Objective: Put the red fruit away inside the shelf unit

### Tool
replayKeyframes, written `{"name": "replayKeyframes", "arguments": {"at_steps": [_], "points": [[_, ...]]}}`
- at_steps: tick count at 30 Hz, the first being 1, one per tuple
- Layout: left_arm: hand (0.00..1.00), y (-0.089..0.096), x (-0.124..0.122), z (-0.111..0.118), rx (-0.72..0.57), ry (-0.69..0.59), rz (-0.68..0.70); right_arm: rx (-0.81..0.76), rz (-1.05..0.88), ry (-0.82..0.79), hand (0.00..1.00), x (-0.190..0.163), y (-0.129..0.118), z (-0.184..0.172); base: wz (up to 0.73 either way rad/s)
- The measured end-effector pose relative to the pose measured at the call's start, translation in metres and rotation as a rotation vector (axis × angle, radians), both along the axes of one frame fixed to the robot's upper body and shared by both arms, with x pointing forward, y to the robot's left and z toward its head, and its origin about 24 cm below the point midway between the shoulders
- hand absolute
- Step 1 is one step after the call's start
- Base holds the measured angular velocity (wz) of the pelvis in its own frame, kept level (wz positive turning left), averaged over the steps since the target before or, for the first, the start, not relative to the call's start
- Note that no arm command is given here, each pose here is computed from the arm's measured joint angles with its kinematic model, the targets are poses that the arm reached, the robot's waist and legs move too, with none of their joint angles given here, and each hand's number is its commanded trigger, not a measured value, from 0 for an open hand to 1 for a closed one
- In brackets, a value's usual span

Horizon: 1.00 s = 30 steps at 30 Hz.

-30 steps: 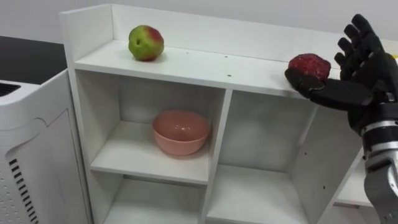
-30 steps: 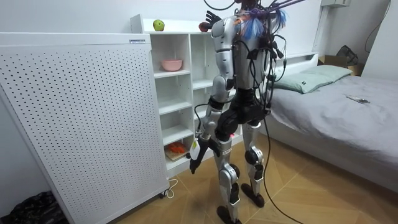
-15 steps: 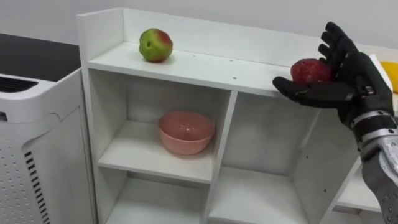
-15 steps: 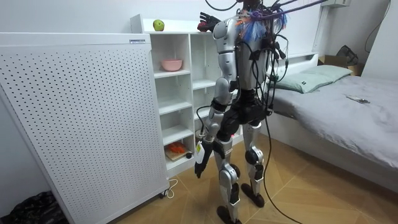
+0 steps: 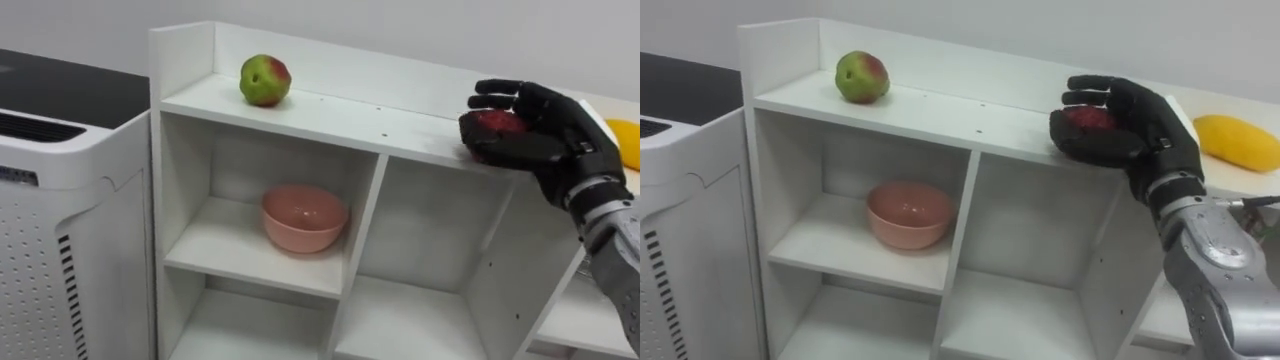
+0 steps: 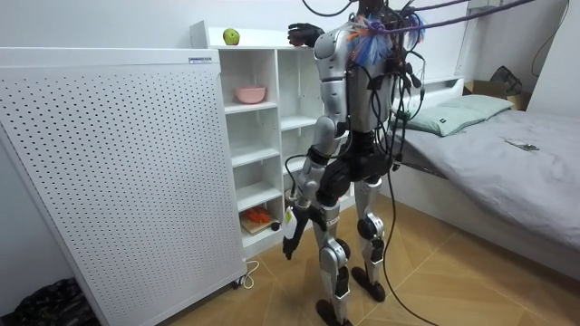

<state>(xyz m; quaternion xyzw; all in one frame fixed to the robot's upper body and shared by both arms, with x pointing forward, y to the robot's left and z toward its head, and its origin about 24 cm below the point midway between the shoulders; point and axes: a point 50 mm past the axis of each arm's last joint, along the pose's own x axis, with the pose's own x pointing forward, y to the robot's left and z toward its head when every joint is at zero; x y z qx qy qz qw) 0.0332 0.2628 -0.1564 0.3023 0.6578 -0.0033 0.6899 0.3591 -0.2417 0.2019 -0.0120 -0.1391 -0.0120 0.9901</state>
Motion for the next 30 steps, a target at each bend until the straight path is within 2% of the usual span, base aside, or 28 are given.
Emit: {"name": "replayKeyframes", "arguments": {"at_steps": [15,21,24,27,30], "points": [[0.00,0.005,0.006,0.003,0.030,-0.038,0.015,0.026,0.022,-0.012,1.00,-0.001,0.000,0.003,0.00],[0.00,0.006,0.002,0.003,0.038,-0.038,0.034,0.103,0.074,-0.029,1.00,-0.002,0.004,0.005,0.00],[0.00,0.005,0.001,0.002,0.037,-0.035,0.031,0.109,0.120,-0.048,1.00,-0.006,0.013,0.007,-0.02],[0.00,0.004,0.000,0.002,0.039,-0.034,0.022,0.077,0.231,-0.087,1.00,-0.021,0.033,0.007,-0.23],[0.00,0.004,-0.005,0.001,0.050,-0.023,0.025,0.134,0.374,-0.077,1.00,-0.039,0.052,-0.008,-0.04]]}}
